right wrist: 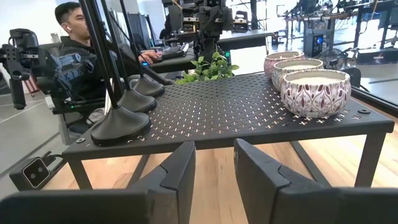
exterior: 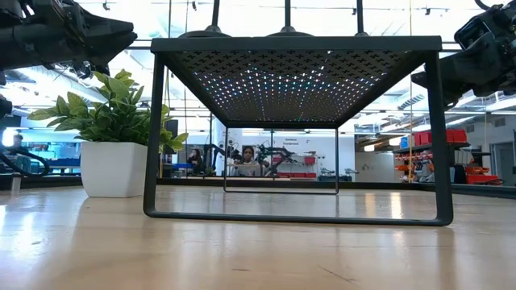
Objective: Pick & Place candle stick holders
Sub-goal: Return to Home Position
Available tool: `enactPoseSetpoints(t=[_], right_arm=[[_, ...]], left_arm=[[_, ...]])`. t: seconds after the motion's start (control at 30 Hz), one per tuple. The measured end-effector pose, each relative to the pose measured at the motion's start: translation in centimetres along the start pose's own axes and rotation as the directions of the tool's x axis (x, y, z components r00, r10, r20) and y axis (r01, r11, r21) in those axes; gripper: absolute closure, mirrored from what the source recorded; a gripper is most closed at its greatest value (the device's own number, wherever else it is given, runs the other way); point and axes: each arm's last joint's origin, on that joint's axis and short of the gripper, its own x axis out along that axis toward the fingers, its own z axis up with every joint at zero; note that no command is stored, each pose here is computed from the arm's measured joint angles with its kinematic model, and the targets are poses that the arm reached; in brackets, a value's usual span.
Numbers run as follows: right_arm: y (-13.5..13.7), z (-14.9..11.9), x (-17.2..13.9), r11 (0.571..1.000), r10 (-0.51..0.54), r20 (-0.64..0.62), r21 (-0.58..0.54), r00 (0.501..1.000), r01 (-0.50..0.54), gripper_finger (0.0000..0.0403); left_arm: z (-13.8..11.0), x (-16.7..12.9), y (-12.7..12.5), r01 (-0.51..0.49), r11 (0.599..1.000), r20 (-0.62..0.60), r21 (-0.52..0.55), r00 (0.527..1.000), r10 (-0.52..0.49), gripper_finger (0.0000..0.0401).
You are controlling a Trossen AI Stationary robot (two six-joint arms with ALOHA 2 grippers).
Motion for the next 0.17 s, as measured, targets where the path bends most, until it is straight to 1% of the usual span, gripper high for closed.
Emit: enactPoseSetpoints(t=[0.17], right_arm=[[0.0,0.0,0.0,1.0,0.0,0.0,0.0,1.0,0.0,0.0292]], left_arm=[[0.0,0.0,0.0,0.0,1.0,0.0,0.0,1.0,0.0,0.0307]])
